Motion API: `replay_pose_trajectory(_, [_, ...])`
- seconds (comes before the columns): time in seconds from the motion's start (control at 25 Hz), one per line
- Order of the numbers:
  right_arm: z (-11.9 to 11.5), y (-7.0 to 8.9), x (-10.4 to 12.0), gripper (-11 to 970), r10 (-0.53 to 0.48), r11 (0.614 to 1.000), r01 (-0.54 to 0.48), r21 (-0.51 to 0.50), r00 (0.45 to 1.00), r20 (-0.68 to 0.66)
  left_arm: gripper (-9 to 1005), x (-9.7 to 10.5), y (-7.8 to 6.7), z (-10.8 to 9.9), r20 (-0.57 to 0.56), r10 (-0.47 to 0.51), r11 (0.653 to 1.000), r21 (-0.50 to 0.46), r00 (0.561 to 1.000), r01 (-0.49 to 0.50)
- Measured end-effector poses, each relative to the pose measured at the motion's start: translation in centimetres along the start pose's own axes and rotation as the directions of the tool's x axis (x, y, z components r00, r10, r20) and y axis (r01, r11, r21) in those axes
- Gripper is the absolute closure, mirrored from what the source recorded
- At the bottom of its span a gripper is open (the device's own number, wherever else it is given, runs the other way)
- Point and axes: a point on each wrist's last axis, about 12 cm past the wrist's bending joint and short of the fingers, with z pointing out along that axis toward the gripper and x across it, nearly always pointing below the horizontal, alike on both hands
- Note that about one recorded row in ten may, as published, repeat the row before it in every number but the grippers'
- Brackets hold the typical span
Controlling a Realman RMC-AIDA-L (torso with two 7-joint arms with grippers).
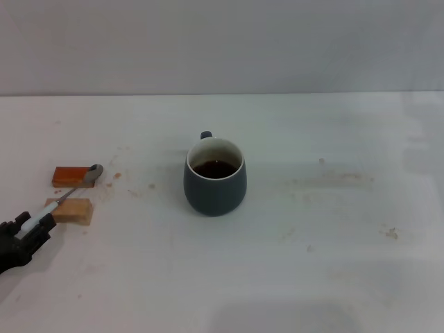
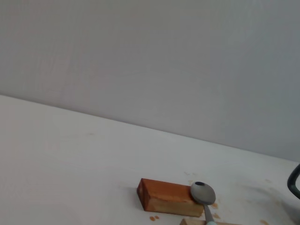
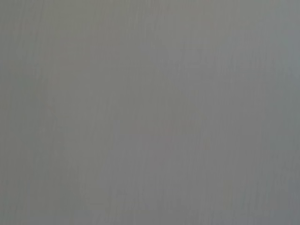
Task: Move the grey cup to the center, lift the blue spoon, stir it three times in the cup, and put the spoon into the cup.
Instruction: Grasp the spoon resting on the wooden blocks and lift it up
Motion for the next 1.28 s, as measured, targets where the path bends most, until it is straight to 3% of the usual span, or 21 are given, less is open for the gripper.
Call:
replay_pose_trajectory(0.36, [0.09,0.03,-0.1,415,0.0,1.0,0.0,-0.001,1.0,0.003,530,0.06,0.18,-0.14,0.003,-0.006,1.0,-0.017,1.0,0.006])
replay_pose_trajectory(0.8, [0.13,0.06,-0.14,415,0.0,1.0,0.0,-0.002,1.0,0.004,621,0.04,0.18,-0.03,0.004,-0.005,1.0,-0.02,1.0,0.005])
replay_pose_trajectory(1.04, [0.18,0.1,-0.18,415,0.0,1.0,0.0,-0.003,1.0,0.004,742,0.01,0.23,-0.02,0.008,-0.008,1.0,-0.026,1.0,0.008])
replay_pose_trajectory(1.28, [0.24,0.13,-0.23,415,0.001,1.0,-0.001,-0.003,1.0,0.005,743,-0.07,0.3,-0.05,0.017,-0.009,0.999,-0.033,1.0,0.01])
